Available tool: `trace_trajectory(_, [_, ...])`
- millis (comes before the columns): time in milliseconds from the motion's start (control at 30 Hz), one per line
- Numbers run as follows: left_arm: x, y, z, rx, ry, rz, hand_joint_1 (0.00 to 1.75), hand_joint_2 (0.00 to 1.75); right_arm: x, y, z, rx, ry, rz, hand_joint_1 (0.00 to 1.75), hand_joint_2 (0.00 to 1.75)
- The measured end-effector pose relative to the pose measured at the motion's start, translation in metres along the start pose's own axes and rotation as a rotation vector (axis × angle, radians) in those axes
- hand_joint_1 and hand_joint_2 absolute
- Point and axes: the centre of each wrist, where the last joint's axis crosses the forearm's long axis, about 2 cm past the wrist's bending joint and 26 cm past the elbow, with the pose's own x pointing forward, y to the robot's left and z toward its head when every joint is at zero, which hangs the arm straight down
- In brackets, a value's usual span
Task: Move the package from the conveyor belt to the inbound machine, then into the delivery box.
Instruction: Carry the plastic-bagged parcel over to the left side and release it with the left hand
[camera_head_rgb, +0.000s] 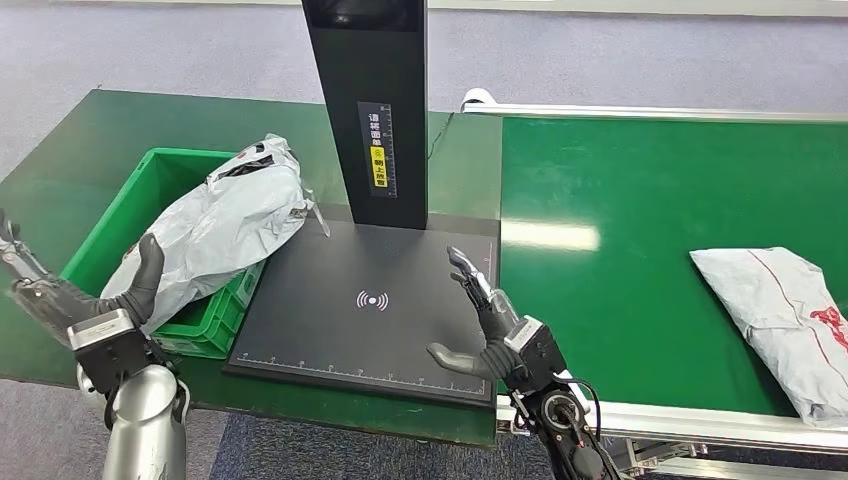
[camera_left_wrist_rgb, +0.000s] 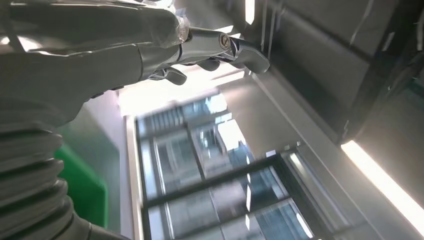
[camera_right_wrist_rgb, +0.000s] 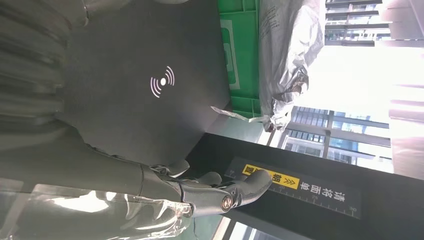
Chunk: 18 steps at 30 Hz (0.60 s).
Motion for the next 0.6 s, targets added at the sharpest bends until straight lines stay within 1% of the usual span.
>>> trace_trajectory(67, [0.005,-0.007,0.007,-0.067,0.006,0.068,0.0,1.75,0.0,-0.001,-0.001,0.0,-0.003,0.002,0.0,1.75])
trace_trajectory(200, [0.01,-0.018,0.024,-0.265,0.02,0.097,0.0,1.75,0.0,-0.001,0.001,0.005,-0.002,0.008,0.0,1.75])
trace_trajectory(267, [0.009,-0.021,0.032,-0.337,0.042,0.163,0.0,1.75,-0.001,-0.001,0.002,0.008,0.0,0.009,0.0,1.75])
trace_trajectory(300, [0.009,-0.022,0.035,-0.365,0.062,0.239,0.0,1.75,-0.001,-0.001,0.002,0.009,0.0,0.009,0.0,1.75])
trace_trajectory(367, [0.013,-0.024,0.04,-0.418,0.11,0.459,0.0,1.75,-0.001,-0.002,0.003,0.01,-0.001,0.009,0.0,1.75])
trace_trajectory(433, [0.022,-0.026,0.043,-0.489,0.128,0.682,0.0,1.75,-0.001,-0.003,0.003,0.008,-0.005,0.009,0.0,1.75])
trace_trajectory(500, [0.033,-0.028,0.046,-0.586,0.107,0.849,0.0,1.75,-0.001,-0.004,0.003,0.002,-0.009,0.012,0.0,1.75])
trace_trajectory(600, [0.048,-0.028,0.052,-0.749,0.057,1.026,0.0,1.75,-0.001,-0.006,0.004,-0.005,-0.009,0.02,0.0,1.75])
